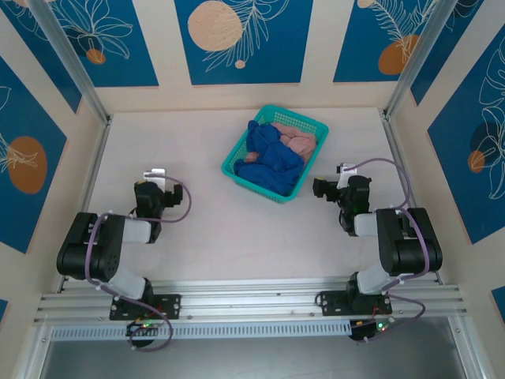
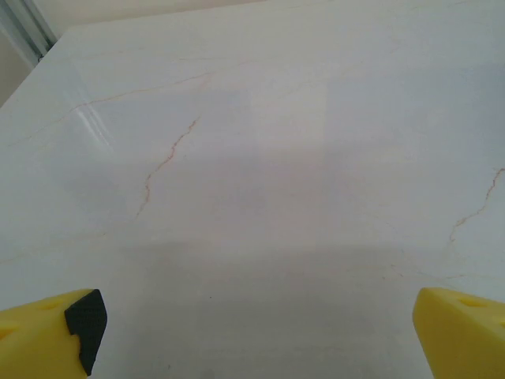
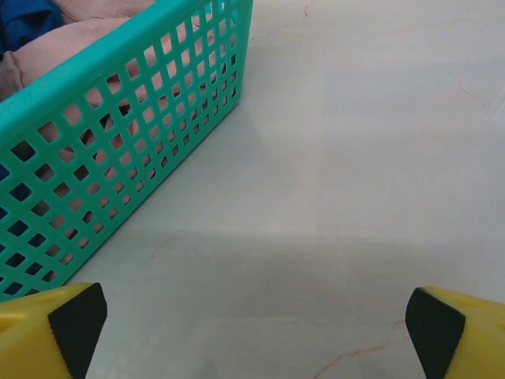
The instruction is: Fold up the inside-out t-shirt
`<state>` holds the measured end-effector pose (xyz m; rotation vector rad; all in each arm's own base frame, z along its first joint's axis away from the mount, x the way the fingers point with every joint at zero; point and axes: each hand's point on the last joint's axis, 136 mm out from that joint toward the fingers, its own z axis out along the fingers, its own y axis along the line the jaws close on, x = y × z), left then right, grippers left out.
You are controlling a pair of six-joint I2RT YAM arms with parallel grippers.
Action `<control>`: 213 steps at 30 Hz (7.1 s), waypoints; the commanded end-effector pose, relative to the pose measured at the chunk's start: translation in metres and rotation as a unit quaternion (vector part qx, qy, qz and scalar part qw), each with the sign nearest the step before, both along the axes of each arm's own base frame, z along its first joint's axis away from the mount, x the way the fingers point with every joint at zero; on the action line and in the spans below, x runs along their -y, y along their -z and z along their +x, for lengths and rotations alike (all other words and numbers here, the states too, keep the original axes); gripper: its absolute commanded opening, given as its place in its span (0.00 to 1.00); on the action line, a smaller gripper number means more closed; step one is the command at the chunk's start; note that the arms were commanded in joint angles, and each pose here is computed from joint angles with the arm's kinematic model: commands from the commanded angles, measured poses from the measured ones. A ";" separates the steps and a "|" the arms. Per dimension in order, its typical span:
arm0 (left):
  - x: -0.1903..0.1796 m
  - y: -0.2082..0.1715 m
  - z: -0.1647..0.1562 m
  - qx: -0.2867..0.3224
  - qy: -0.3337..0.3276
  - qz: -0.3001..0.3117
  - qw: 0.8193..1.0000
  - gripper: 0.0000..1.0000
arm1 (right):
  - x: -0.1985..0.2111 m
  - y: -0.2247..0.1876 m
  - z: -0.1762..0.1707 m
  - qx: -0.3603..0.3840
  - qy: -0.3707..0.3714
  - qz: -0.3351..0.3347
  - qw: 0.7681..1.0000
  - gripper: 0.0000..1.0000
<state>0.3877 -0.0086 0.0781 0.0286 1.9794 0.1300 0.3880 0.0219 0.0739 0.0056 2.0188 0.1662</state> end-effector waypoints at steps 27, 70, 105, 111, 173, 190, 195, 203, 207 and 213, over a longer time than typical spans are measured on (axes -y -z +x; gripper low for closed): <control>-0.001 -0.012 0.005 0.023 0.001 -0.007 1.000 1.00 | -0.002 -0.020 0.009 0.032 -0.007 0.004 0.999 0.99; 0.127 -0.099 -0.067 -0.164 0.134 -0.158 0.964 1.00 | -0.205 -0.116 0.105 -0.131 -0.168 -0.091 0.973 0.00; -0.055 -0.234 -0.192 0.140 -0.189 -0.243 0.941 1.00 | -0.432 -0.298 -0.086 -0.049 -0.511 0.185 0.838 0.00; 0.019 -0.204 -0.152 0.032 -0.018 -0.309 0.950 1.00 | -0.410 -0.215 -0.052 -0.114 -0.442 0.061 0.888 0.86; 0.056 -0.096 -0.136 -0.121 0.042 -0.277 0.952 1.00 | 0.101 -0.016 0.183 -0.343 0.084 -0.303 0.885 0.15; 0.058 -0.067 -0.119 -0.153 0.026 -0.281 0.947 1.00 | 0.011 -0.110 0.181 -0.233 0.035 -0.181 0.955 0.65; 0.075 -0.045 -0.109 -0.203 0.046 -0.277 0.938 0.98 | -0.098 -0.140 0.139 -0.156 -0.080 -0.154 0.972 0.71; 0.088 -0.006 -0.110 -0.274 0.049 -0.235 0.931 0.88 | -0.276 -0.087 -0.005 -0.203 -0.318 -0.028 0.926 0.71; 0.087 -0.006 -0.122 -0.265 0.050 -0.232 0.935 0.88 | -0.313 -0.053 -0.068 -0.261 -0.370 0.045 0.890 0.71; 0.089 -0.017 -0.144 -0.258 0.063 -0.182 0.947 0.89 | -0.339 -0.005 -0.116 -0.333 -0.372 0.095 0.861 0.69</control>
